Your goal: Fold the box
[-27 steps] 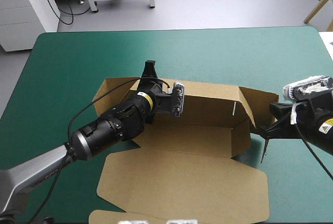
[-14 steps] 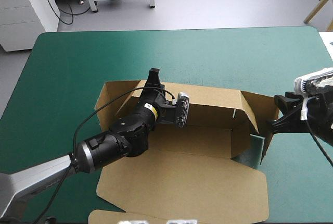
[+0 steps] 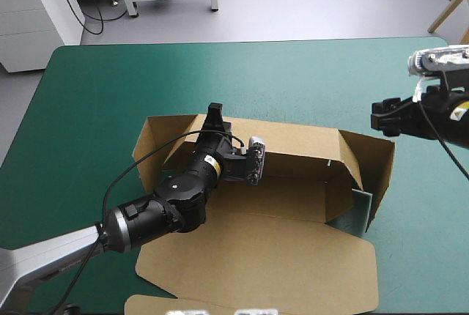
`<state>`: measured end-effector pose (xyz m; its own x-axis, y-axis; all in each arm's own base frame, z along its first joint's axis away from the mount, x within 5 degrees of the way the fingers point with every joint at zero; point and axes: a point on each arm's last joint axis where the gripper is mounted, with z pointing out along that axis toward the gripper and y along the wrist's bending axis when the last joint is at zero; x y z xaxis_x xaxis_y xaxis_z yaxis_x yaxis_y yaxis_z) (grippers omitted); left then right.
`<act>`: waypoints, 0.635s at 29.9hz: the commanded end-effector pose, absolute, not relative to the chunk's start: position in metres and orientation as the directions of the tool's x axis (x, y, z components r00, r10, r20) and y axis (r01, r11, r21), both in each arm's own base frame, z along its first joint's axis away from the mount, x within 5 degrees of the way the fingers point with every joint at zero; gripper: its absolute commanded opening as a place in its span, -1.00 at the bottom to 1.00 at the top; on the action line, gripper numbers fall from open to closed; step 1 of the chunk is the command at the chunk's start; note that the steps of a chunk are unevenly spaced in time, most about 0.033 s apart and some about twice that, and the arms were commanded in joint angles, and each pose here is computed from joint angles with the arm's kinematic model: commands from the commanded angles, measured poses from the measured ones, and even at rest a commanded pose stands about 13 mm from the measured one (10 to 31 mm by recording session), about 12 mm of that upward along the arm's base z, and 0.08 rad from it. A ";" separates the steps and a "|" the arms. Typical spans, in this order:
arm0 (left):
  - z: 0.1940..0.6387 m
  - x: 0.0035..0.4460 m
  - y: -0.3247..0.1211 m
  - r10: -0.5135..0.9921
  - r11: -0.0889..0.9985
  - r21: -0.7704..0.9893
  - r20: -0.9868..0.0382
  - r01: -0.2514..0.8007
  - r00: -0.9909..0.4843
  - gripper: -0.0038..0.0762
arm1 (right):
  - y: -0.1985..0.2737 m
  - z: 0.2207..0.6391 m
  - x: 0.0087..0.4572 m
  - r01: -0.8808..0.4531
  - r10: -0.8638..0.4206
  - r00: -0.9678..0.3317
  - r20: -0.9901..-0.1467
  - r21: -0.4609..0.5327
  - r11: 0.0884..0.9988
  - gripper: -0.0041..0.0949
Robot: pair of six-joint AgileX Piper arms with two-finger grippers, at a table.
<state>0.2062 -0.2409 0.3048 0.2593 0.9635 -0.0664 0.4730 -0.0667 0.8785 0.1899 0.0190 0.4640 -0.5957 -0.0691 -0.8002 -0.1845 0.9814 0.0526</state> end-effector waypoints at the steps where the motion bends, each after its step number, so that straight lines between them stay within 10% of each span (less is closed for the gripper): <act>1: 0.298 0.199 -0.241 0.964 -0.009 0.835 -0.139 0.551 0.225 -0.92 | 0.018 0.482 0.209 -0.171 -0.047 -0.546 -0.836 0.057 0.984 0.52; 19: 0.299 0.199 -0.243 0.957 -0.007 0.834 -0.154 0.551 0.245 -0.92 | 0.016 0.433 0.315 -0.108 -0.034 -0.777 -0.628 0.081 0.991 0.52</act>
<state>0.2058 -0.2416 0.3042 0.2684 0.9608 -0.0690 0.4733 -0.0691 0.8782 0.3156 0.0198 0.4216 -0.8088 -0.0360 -0.5870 -0.1180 0.9877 0.1021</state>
